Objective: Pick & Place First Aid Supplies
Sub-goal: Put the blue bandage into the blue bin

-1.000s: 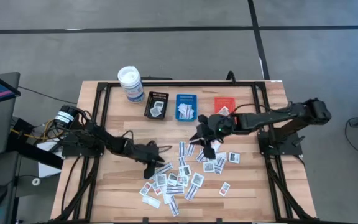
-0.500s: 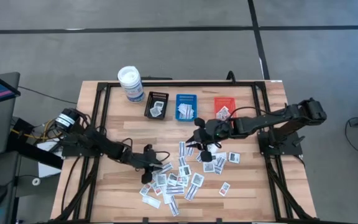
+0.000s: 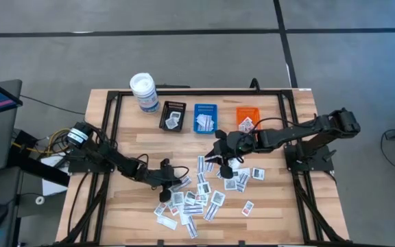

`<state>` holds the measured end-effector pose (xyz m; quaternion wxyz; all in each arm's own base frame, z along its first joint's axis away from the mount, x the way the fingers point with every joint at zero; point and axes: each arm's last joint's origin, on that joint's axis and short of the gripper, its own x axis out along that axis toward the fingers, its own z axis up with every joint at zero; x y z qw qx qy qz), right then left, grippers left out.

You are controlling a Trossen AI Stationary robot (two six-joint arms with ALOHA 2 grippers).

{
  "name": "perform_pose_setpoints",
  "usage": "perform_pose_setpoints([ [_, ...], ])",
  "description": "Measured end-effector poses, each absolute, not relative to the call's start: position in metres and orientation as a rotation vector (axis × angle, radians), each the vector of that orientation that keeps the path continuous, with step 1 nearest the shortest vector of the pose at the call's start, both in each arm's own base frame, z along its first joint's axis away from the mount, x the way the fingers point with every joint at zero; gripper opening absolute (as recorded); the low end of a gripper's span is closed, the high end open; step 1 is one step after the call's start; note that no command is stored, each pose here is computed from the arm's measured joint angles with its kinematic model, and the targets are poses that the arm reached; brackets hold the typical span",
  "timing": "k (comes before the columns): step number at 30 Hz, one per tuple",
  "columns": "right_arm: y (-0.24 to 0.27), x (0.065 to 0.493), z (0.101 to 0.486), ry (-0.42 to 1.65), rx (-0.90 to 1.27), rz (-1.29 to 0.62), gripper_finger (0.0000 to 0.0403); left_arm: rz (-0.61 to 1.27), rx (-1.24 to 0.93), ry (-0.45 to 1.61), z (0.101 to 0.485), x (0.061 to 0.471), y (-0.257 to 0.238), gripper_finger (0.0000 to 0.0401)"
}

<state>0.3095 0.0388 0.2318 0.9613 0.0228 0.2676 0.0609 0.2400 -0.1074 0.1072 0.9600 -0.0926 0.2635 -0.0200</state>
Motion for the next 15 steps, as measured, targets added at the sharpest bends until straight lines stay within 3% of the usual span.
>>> perform_pose_setpoints([
  [10, 0.045, 0.310, 0.228, 0.554, 0.036, 0.143, 0.0073, 0.050, -0.047, 0.380, 0.116, 0.247, -0.103, 0.0005],
  [15, 0.047, 0.321, 0.211, 0.579, 0.041, 0.142, 0.0093, 0.139, 0.023, 0.320, 0.126, 0.258, -0.096, 0.0006],
])
